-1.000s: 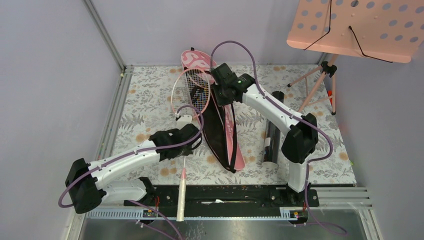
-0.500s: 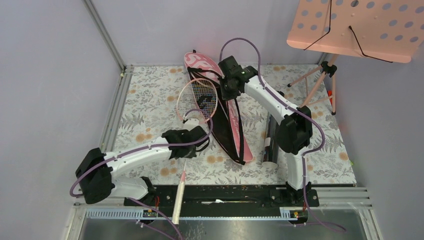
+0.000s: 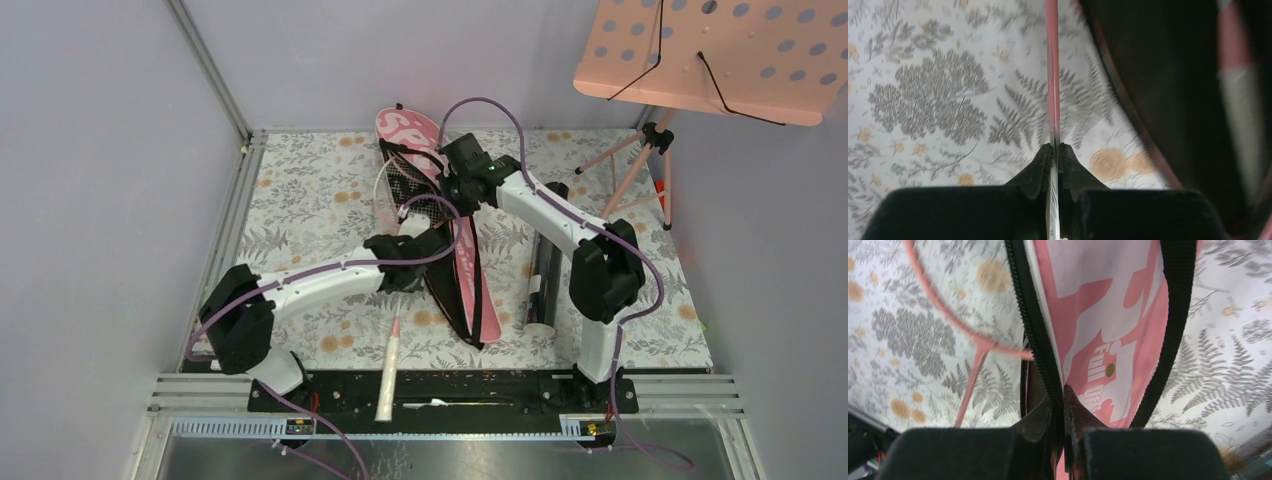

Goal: Pack up the badminton gear

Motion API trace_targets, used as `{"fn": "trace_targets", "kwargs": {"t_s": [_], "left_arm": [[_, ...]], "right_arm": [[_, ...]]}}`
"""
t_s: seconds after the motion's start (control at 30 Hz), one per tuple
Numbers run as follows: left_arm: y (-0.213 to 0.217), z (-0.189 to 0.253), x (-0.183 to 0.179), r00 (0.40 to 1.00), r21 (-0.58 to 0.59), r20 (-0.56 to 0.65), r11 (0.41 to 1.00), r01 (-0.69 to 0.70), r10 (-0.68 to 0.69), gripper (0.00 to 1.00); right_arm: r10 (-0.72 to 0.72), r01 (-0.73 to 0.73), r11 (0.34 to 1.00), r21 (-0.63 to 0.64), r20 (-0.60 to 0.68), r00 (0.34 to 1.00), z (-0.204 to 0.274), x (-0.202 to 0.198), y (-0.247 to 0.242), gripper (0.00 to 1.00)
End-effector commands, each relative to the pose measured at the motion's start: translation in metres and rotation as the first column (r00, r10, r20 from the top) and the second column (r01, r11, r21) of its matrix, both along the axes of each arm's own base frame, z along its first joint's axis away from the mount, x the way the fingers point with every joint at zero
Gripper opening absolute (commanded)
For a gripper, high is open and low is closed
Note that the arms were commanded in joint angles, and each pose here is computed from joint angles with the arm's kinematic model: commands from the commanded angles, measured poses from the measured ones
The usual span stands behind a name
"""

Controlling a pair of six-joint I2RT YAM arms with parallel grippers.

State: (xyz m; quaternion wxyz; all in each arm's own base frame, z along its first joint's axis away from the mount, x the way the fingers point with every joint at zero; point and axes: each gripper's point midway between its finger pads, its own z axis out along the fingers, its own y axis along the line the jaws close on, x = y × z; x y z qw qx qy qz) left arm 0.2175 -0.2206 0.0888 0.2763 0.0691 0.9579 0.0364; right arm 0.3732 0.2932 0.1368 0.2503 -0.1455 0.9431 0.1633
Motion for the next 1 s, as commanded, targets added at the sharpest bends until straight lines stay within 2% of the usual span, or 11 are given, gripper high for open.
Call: {"fn": "trace_targets", "kwargs": {"t_s": [0.0, 0.13, 0.33, 0.43, 0.53, 0.67, 0.8, 0.87, 0.97], "left_arm": [[-0.048, 0.050, 0.054, 0.977, -0.159, 0.201, 0.987, -0.037, 0.069, 0.00], [-0.057, 0.062, 0.086, 0.944, -0.231, 0.276, 0.966, -0.119, 0.182, 0.00], [-0.062, 0.068, 0.121, 0.892, -0.380, 0.360, 0.916, -0.128, 0.274, 0.00], [-0.064, 0.061, 0.127, 0.881, -0.456, 0.365, 0.883, -0.113, 0.301, 0.00], [-0.072, 0.064, 0.129, 0.865, -0.558, 0.368, 0.825, -0.088, 0.341, 0.00], [-0.065, 0.069, 0.132, 0.822, -0.645, 0.368, 0.756, -0.112, 0.435, 0.00], [-0.067, 0.066, 0.132, 0.803, -0.735, 0.307, 0.663, -0.140, 0.510, 0.00], [-0.079, 0.067, 0.131, 0.823, -0.771, 0.281, 0.627, -0.112, 0.494, 0.00], [-0.097, 0.063, 0.124, 0.872, -0.775, 0.265, 0.629, -0.062, 0.412, 0.00]], "right_arm": [[0.154, -0.163, 0.972, 0.171, 0.066, 0.986, 0.038, -0.036, 0.037, 0.00], [0.235, -0.232, 0.913, 0.335, 0.030, 0.971, 0.041, -0.070, 0.050, 0.00], [0.359, -0.320, 0.801, 0.506, 0.023, 0.933, 0.053, -0.120, 0.054, 0.00], [0.432, -0.358, 0.711, 0.605, 0.025, 0.901, 0.065, -0.144, 0.058, 0.00], [0.482, -0.366, 0.622, 0.693, 0.030, 0.876, 0.077, -0.158, 0.065, 0.00], [0.493, -0.357, 0.576, 0.736, 0.036, 0.870, 0.087, -0.166, 0.066, 0.00], [0.470, -0.313, 0.555, 0.771, 0.020, 0.883, 0.089, -0.165, 0.069, 0.00], [0.479, -0.296, 0.533, 0.793, 0.005, 0.878, 0.091, -0.166, 0.071, 0.00], [0.484, -0.268, 0.515, 0.814, -0.018, 0.875, 0.095, -0.165, 0.073, 0.00]]}}
